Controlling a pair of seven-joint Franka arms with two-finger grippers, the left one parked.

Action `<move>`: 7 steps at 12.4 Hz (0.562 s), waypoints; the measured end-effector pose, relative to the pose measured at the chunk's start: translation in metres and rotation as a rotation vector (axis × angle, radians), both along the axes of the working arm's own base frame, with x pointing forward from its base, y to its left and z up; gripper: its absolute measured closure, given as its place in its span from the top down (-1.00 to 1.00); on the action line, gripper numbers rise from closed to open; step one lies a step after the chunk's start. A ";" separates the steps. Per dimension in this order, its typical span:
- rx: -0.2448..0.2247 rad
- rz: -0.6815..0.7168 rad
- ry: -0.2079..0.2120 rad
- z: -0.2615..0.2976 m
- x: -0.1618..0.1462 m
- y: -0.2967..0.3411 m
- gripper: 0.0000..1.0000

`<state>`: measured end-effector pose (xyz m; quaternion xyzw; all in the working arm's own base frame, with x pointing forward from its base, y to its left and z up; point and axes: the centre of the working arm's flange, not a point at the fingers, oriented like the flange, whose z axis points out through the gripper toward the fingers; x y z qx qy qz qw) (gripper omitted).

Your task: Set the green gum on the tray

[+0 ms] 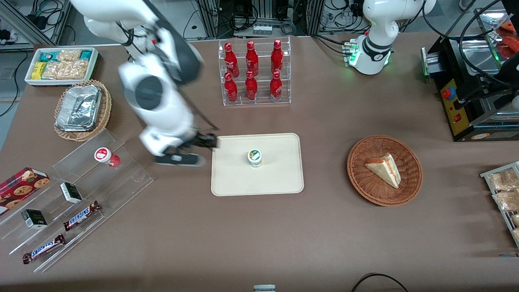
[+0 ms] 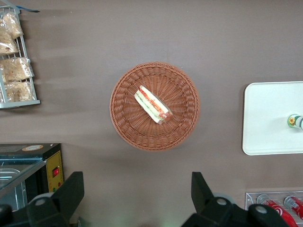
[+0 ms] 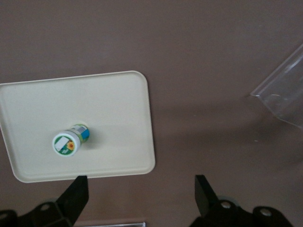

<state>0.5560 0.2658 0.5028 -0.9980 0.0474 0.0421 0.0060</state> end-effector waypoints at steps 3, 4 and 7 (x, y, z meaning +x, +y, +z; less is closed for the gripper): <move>-0.007 -0.012 0.019 0.047 -0.010 -0.092 1.00; -0.005 -0.014 0.015 0.052 -0.011 -0.114 1.00; -0.005 -0.061 0.022 0.057 -0.010 -0.174 1.00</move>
